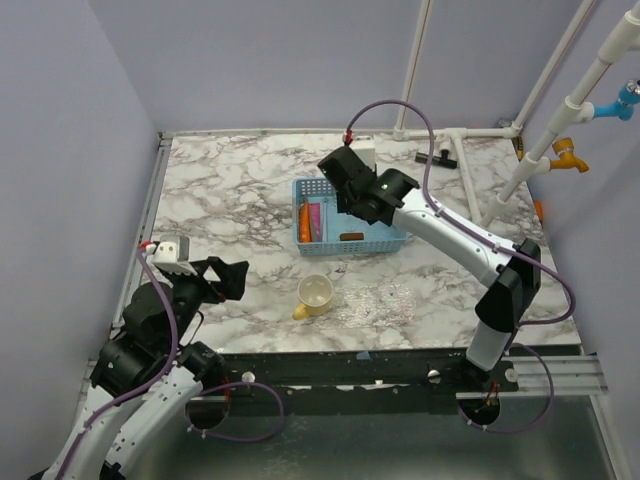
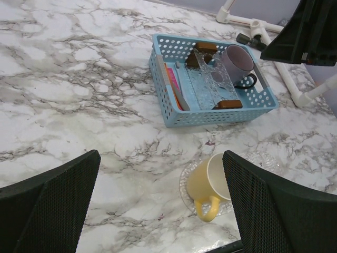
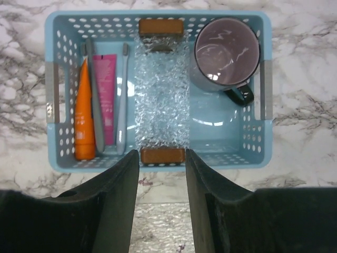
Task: Prepare toiletry sets of a toothbrush and toothpaste on the tray
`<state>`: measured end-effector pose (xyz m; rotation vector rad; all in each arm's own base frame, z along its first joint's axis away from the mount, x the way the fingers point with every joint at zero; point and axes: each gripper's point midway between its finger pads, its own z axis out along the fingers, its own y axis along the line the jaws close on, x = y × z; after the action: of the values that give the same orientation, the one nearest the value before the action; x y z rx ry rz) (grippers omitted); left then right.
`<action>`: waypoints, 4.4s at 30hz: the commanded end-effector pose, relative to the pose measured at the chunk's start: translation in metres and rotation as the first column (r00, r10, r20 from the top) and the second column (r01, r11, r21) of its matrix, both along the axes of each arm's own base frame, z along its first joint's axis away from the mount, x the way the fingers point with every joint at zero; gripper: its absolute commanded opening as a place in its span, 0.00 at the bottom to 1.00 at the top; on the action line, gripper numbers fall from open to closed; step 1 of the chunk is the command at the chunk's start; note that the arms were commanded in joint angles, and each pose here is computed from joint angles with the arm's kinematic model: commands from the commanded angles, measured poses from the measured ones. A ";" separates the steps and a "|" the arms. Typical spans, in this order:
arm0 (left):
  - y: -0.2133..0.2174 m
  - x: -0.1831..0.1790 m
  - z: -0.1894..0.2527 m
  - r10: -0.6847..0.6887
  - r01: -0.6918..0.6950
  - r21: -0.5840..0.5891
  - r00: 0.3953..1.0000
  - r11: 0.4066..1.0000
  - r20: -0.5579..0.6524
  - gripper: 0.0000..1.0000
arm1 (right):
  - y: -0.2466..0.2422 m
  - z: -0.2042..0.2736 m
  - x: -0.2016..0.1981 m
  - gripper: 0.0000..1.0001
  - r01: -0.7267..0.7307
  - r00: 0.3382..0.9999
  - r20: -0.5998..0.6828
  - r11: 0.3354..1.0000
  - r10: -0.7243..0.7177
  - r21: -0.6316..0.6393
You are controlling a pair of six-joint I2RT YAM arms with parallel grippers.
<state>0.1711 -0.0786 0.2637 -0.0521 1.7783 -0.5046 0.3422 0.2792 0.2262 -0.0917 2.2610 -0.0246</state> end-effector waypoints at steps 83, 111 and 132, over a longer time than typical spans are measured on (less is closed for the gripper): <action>-0.001 0.008 -0.004 0.012 -0.011 0.027 1.000 1.000 -0.025 0.99 | -0.083 -0.029 0.142 0.01 0.223 0.975 -0.020 0.959 -0.223 0.175; -0.003 0.008 -0.005 0.003 -0.002 0.027 1.000 1.000 -0.030 0.99 | -0.087 0.025 -0.017 0.01 0.090 0.996 -0.021 0.986 -0.088 0.137; -0.002 0.004 -0.001 0.000 0.000 0.010 1.000 1.000 -0.012 0.99 | -0.087 -0.060 -0.130 0.01 0.124 0.979 -0.164 0.992 -0.121 0.007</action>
<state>0.1785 -0.0793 0.2580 -0.0613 1.8109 -0.4741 0.2196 0.2079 0.1704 -0.0378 2.4563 -0.0255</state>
